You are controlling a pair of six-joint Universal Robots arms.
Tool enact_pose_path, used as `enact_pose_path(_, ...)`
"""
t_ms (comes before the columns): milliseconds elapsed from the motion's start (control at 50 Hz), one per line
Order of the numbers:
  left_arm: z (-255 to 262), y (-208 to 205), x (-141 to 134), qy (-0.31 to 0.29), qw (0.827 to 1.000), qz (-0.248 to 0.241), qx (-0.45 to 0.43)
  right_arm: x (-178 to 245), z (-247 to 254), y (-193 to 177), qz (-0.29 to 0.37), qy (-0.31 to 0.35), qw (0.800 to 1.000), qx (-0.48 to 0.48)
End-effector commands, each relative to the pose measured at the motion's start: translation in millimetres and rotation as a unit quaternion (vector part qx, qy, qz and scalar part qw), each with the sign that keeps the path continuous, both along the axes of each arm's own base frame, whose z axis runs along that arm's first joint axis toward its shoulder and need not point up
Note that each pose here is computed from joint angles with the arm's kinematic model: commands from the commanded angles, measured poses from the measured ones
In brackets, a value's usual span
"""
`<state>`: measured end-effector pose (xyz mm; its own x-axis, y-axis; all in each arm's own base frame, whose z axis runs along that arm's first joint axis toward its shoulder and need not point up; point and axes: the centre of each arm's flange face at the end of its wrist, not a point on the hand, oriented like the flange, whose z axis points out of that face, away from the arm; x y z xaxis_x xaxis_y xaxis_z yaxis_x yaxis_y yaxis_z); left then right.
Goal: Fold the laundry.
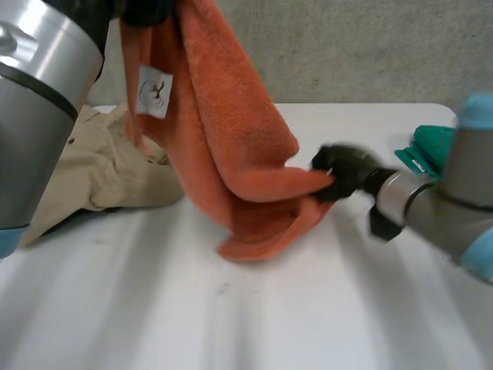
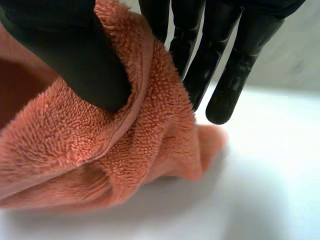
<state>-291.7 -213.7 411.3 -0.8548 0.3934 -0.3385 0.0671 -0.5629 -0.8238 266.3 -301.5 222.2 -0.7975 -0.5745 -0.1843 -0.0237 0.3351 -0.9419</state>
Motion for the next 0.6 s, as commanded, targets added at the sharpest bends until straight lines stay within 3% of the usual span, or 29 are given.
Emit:
enact_pose_path(20,-47.0,-19.4,22.0,-0.036,0.996,0.046,0.067,-33.2,77.8,1.5,-0.013,0.129,0.972,-0.198)
enact_pose_path(160,-132.6,-5.9,30.4,-0.104,0.976,0.048,0.183,-9.6,63.7,21.2,0.040,0.163,0.967,-0.192)
enact_pose_path(260,-196.3,20.8,26.2,-0.166,0.947,0.021,0.275,6.8,31.6,28.2,0.060,0.208,0.962,-0.167)
enact_pose_path(380,-216.5,49.8,17.2,-0.219,0.918,-0.015,0.331,3.8,19.1,29.9,0.048,0.252,0.952,-0.165)
enact_pose_path(460,-200.3,39.0,17.4,-0.218,0.919,-0.005,0.329,2.1,15.1,33.0,0.050,0.259,0.951,-0.162)
enact_pose_path(600,-161.6,0.0,12.7,-0.162,0.947,0.015,0.278,3.5,34.6,52.8,0.060,0.245,0.946,-0.204)
